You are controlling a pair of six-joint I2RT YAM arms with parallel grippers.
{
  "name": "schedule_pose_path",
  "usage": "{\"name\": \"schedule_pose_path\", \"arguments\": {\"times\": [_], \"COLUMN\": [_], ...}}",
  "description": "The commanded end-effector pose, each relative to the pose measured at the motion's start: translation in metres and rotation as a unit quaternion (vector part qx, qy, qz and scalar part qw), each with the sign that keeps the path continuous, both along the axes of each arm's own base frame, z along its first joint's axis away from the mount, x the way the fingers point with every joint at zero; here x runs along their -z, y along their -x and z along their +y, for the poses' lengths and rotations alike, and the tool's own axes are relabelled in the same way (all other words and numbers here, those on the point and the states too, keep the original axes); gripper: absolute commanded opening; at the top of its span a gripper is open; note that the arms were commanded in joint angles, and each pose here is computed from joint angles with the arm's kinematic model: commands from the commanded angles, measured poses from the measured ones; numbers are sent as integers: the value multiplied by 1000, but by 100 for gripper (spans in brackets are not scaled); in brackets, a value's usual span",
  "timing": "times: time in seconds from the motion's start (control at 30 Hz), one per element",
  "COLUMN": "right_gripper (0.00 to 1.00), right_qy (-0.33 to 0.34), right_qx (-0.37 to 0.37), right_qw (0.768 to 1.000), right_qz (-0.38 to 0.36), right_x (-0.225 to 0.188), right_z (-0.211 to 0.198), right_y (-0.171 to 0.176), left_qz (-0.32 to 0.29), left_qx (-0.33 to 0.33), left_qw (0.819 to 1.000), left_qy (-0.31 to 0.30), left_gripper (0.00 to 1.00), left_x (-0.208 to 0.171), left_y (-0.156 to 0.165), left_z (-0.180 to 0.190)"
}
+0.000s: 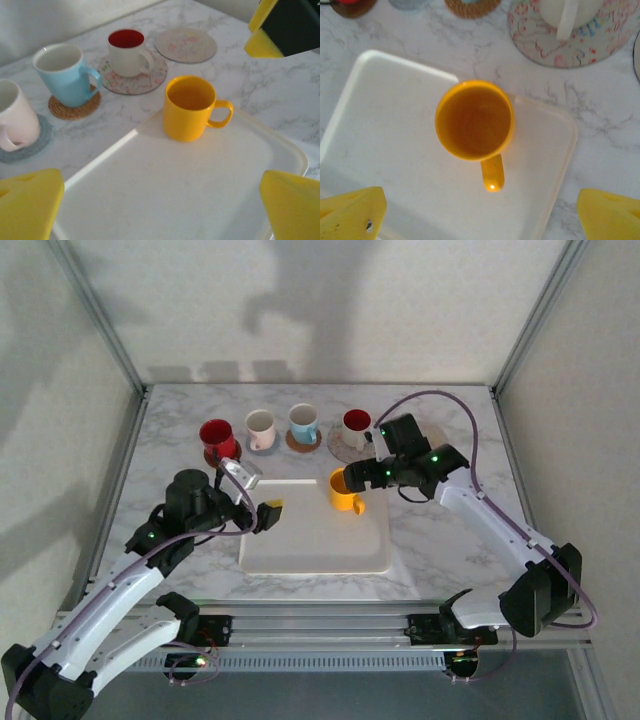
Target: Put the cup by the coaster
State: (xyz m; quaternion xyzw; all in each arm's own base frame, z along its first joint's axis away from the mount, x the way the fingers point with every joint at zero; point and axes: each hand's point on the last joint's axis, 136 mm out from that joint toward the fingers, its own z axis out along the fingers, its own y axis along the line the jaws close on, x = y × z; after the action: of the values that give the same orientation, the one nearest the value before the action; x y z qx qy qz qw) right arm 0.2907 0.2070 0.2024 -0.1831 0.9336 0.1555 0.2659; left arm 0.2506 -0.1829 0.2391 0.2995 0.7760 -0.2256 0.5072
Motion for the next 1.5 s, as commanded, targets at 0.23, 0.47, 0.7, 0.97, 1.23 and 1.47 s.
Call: {"name": "schedule_pose_path", "arguments": {"times": [0.23,0.47,0.7,0.97,1.23,1.47], "right_gripper": [87,81,75,61,48,36], "right_qy": [22,40,63,79,100,118], "right_qx": [15,11,1,-3,-3,-11], "right_qw": [997,992,989,987,986,986], "right_qz": [78,115,132,138,130,114], "right_x": [60,98,121,140,150,152], "right_z": [1,10,15,20,21,23], "right_y": [15,17,15,5,1,-2], "left_qz": [18,30,41,44,52,47], "left_qx": [44,59,62,62,66,64], "left_qw": [999,998,997,997,996,996], "left_qy": [-10,2,-6,-11,-30,-28], "left_gripper": [100,100,100,100,100,100], "left_x": [33,44,54,61,67,63], "left_y": [-1,-7,-11,-18,-22,-24], "left_z": [-23,-37,-42,-46,-48,-48]}}
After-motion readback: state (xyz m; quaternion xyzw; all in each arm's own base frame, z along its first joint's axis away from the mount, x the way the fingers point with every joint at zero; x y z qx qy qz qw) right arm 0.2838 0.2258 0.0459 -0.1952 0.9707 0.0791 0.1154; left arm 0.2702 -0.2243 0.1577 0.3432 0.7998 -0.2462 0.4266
